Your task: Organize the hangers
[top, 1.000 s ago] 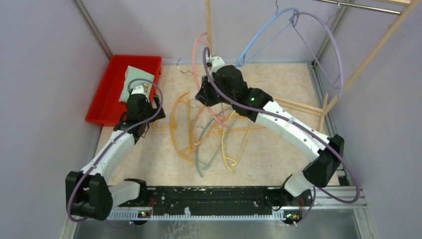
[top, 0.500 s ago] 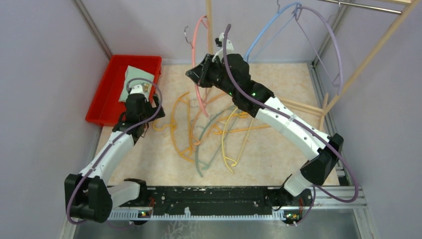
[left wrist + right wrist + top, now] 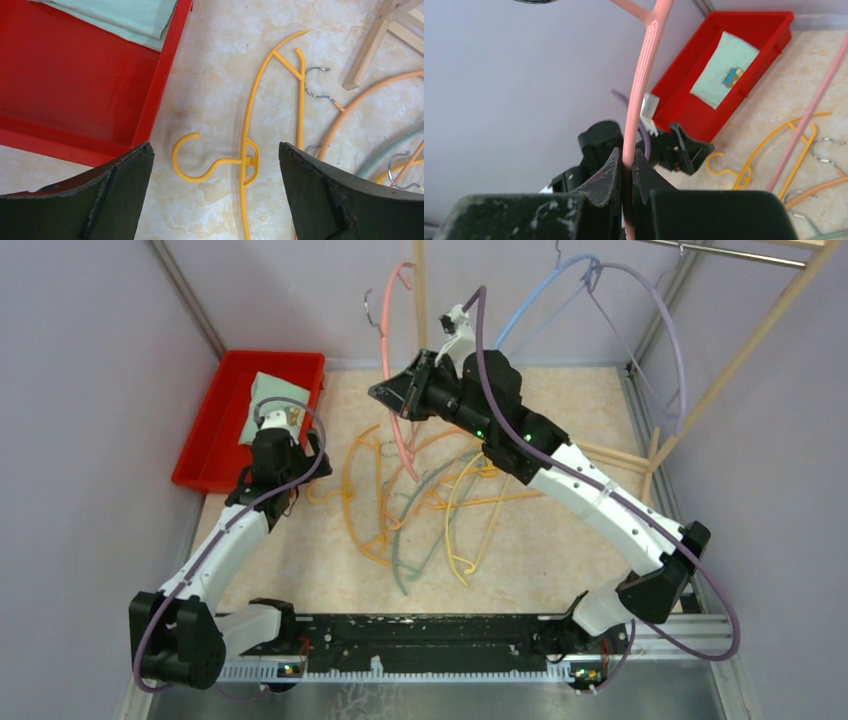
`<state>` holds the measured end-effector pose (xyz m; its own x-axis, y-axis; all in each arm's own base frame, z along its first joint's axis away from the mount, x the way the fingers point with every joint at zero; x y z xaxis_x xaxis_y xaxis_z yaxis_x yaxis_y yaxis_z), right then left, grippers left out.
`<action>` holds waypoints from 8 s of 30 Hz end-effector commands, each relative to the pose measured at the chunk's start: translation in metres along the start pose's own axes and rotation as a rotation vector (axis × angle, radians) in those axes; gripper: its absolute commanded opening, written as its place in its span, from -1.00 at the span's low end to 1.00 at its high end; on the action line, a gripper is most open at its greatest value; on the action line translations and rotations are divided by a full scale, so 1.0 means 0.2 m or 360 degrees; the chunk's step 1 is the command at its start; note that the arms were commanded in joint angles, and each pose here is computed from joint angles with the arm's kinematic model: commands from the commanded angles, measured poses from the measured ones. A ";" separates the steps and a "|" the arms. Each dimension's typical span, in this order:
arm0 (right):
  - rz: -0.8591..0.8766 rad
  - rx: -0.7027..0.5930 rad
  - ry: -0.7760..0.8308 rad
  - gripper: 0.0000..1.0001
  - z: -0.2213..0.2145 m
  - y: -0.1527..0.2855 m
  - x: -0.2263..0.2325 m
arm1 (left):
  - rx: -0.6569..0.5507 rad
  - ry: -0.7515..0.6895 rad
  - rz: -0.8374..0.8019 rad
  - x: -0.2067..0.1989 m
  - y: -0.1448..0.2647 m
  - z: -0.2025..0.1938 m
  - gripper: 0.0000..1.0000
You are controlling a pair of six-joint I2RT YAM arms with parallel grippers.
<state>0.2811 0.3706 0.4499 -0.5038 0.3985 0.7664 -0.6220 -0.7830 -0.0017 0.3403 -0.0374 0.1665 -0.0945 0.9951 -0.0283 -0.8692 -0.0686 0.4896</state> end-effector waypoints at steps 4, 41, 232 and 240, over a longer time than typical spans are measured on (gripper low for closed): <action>0.0296 0.0025 0.0040 -1.00 0.02 0.26 0.27 | 0.0067 0.0042 -0.0064 -0.04 -0.04 -0.08 0.99; -0.0197 -0.0865 0.0036 -1.00 0.94 -0.11 -0.24 | -0.0031 -0.0120 0.0009 0.02 -0.03 0.01 0.99; -0.0663 0.0381 0.0395 -1.00 -0.23 0.33 -0.47 | 0.0191 0.0016 -0.0077 -0.05 -0.14 -0.19 0.99; -0.0635 -0.0134 0.0422 -1.00 0.17 0.18 -0.31 | 0.0145 0.0011 -0.0083 -0.04 -0.09 -0.17 0.99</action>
<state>0.2760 0.3021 0.3456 -0.3375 0.8172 0.4672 -0.6977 -0.5504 0.4586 0.3442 -0.0492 0.1252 -0.0566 0.9961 -0.0680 -0.8192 -0.0074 0.5735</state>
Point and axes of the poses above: each gripper's point midway between its finger pads, its own y axis back along the fingers, its own x axis along the line the jaws close on, z = x × y, the point moved 1 cm from there along y, back along the fingers, and after that the axes turned 9 degrees about -y, right-handed, at the moved point
